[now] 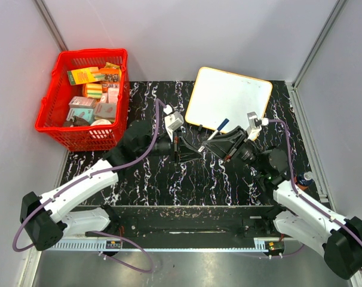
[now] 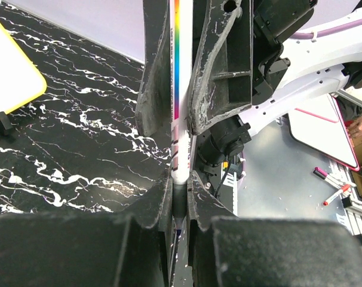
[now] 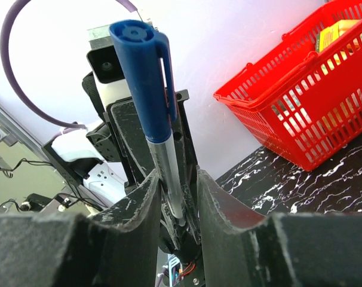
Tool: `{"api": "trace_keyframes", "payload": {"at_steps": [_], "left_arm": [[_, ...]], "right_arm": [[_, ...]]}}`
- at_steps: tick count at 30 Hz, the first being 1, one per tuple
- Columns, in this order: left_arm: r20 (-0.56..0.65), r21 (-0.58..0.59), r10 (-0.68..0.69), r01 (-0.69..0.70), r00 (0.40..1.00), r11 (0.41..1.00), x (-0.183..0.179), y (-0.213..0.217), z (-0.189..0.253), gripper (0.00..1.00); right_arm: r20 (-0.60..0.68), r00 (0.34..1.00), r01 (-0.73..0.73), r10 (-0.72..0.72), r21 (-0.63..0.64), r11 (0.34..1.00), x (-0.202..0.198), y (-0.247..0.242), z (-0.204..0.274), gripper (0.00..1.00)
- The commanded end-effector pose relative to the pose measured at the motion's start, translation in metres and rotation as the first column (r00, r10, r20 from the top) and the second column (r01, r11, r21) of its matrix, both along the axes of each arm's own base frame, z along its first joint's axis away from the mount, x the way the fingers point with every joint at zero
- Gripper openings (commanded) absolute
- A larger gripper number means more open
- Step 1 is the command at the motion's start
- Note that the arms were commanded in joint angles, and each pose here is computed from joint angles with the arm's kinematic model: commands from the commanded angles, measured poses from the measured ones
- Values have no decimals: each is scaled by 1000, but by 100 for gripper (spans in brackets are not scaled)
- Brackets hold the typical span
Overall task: Write a sentence on the whiteboard
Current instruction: Pass from the left arm to the right, then move the whiteboard to the center of the board.
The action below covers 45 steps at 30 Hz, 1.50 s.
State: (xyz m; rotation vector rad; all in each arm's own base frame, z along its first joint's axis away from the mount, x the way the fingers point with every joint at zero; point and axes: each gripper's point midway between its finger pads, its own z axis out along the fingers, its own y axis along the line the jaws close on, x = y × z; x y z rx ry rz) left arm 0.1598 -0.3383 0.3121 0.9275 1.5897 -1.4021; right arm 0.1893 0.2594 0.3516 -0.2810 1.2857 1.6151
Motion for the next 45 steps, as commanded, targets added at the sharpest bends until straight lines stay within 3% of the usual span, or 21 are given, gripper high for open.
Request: {"api": "trace_keyframes", "payload": {"at_steps": [1, 3, 5, 7, 10, 11, 12, 13, 16, 20, 24, 25, 30, 32, 33, 37, 42, 44, 45], "left_arm": [[60, -70, -29, 33, 998, 997, -6, 1, 22, 0], [58, -71, -32, 36, 998, 997, -6, 0, 21, 0], [55, -72, -38, 42, 998, 997, -7, -1, 21, 0], [58, -76, -38, 43, 998, 996, -6, -1, 22, 0], [59, -84, -39, 44, 997, 995, -7, -1, 24, 0], [57, -82, -33, 38, 998, 996, -6, -1, 24, 0], [56, -81, -32, 36, 998, 996, -6, -1, 24, 7], [55, -79, -24, 29, 998, 996, -5, -1, 24, 31], [44, -76, -6, 10, 999, 997, -1, 2, 24, 76], [39, -119, 24, -19, 999, 993, 5, 13, 34, 97], [14, -160, 100, -96, 995, 982, 22, 27, 36, 99], [-4, -151, 136, -135, 991, 979, 32, 29, 30, 99], [-136, -54, 252, -261, 958, 964, 97, 29, -11, 99], [-140, -34, 277, -284, 951, 958, 123, 26, -14, 99], [-182, 18, 292, -293, 939, 956, 141, 19, -40, 99], [-208, 83, 354, -344, 912, 935, 209, 8, -71, 99], [-151, 168, 498, -474, 854, 864, 314, 7, -95, 99], [-164, 262, 536, -487, 828, 833, 343, 6, -134, 99], [-124, 233, 558, -522, 820, 820, 365, 5, -113, 99]], "right_arm": [[64, 998, 2, -6, 70, 998, -9, -7, 18, 34], [77, 997, 3, -10, 79, 997, -10, -8, 21, 29], [83, 997, -12, 5, 83, 996, -12, -7, 24, 17], [87, 996, -30, 23, 76, 997, -14, -5, 25, 16], [88, 996, -26, 19, 79, 996, -14, -6, 24, 0], [84, 996, -23, 16, 78, 997, -14, -6, 23, 0], [90, 996, -19, 11, 84, 996, -15, -8, 25, 0], [91, 996, -7, -1, 86, 996, -15, -9, 24, 0], [66, 994, 83, -91, 119, 989, -8, -22, 21, 0], [-1, 953, 299, -301, 139, 944, 12, -51, 8, 0], [-7, 869, 489, -494, 156, 858, 20, -87, 9, 0], [0, 824, 560, -567, 154, 814, 27, -98, 11, 0], [57, 722, 681, -690, 124, 722, 27, -126, 19, 0], [72, 715, 688, -696, 108, 718, 26, -127, 23, 0], [87, 712, 689, -696, 102, 717, 25, -127, 25, 0], [112, 745, 651, -658, 91, 753, 18, -119, 31, 0], [135, 786, 601, -603, 61, 797, 9, -110, 36, 0], [138, 796, 589, -589, 47, 807, 6, -108, 37, 0], [145, 800, 582, -583, 51, 811, 3, -108, 39, 0]]}}
